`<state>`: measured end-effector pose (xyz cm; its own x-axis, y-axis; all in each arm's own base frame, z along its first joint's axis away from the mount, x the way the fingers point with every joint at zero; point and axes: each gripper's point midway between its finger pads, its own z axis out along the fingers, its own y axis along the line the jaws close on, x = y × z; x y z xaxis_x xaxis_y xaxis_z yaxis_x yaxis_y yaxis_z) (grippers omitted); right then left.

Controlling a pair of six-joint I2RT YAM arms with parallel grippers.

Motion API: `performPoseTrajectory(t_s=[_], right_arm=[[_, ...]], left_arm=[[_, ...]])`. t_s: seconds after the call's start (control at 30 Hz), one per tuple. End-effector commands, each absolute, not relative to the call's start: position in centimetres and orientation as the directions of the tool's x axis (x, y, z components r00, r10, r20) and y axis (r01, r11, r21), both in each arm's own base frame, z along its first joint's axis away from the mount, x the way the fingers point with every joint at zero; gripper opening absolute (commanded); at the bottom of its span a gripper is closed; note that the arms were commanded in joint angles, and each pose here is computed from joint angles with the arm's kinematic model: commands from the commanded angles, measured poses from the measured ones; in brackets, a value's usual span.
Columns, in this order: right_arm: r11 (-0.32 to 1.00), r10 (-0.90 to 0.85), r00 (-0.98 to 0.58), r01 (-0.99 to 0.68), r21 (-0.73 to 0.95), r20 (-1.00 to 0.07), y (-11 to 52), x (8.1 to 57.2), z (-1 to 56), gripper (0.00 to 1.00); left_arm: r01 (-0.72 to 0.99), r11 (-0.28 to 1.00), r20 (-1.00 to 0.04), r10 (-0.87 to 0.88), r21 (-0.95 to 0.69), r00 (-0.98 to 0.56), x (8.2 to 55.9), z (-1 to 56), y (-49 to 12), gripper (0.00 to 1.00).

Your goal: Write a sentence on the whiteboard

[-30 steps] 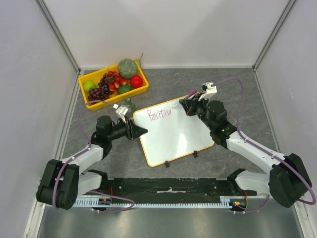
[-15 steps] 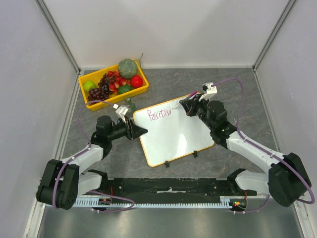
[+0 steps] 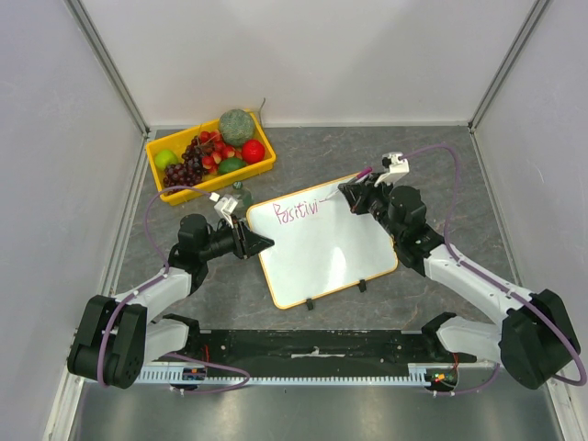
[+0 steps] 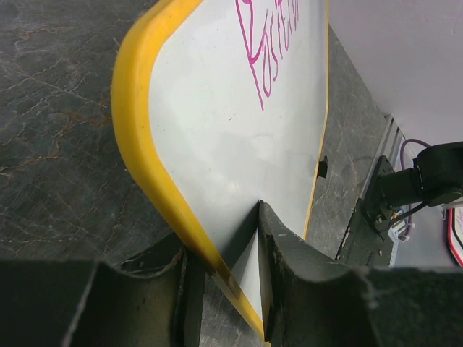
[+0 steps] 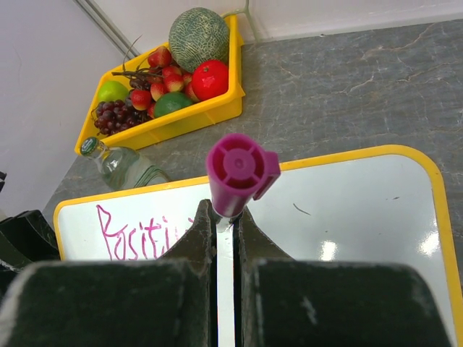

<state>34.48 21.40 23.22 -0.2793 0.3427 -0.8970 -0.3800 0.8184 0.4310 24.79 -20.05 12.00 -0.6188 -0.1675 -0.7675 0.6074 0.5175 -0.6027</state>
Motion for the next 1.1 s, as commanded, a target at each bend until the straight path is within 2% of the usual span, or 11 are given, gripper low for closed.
performPoseTrajectory(t_s=[0.0,0.23,0.47,1.07], right_arm=[[0.792,0.403,-0.225,-0.399,0.461,-0.887,21.2,34.5,25.8,0.0],[0.766,0.428,-0.221,-0.425,0.481,-0.876,22.2,35.1,26.8,0.0],[0.777,0.406,-0.25,-0.411,0.476,-0.879,22.5,35.7,25.1,0.0],[0.775,0.354,-0.334,-0.417,0.474,-0.873,21.8,32.6,20.8,0.0]], left_arm=[[0.637,0.532,-0.793,-0.114,-0.558,-0.599,24.7,11.1,-20.1,0.02],[0.636,0.534,-0.793,-0.114,-0.557,-0.599,24.7,11.0,-20.1,0.02],[0.635,0.533,-0.792,-0.115,-0.559,-0.6,24.7,11.1,-20.1,0.02],[0.635,0.535,-0.794,-0.117,-0.557,-0.597,24.8,11.1,-20.1,0.02]])
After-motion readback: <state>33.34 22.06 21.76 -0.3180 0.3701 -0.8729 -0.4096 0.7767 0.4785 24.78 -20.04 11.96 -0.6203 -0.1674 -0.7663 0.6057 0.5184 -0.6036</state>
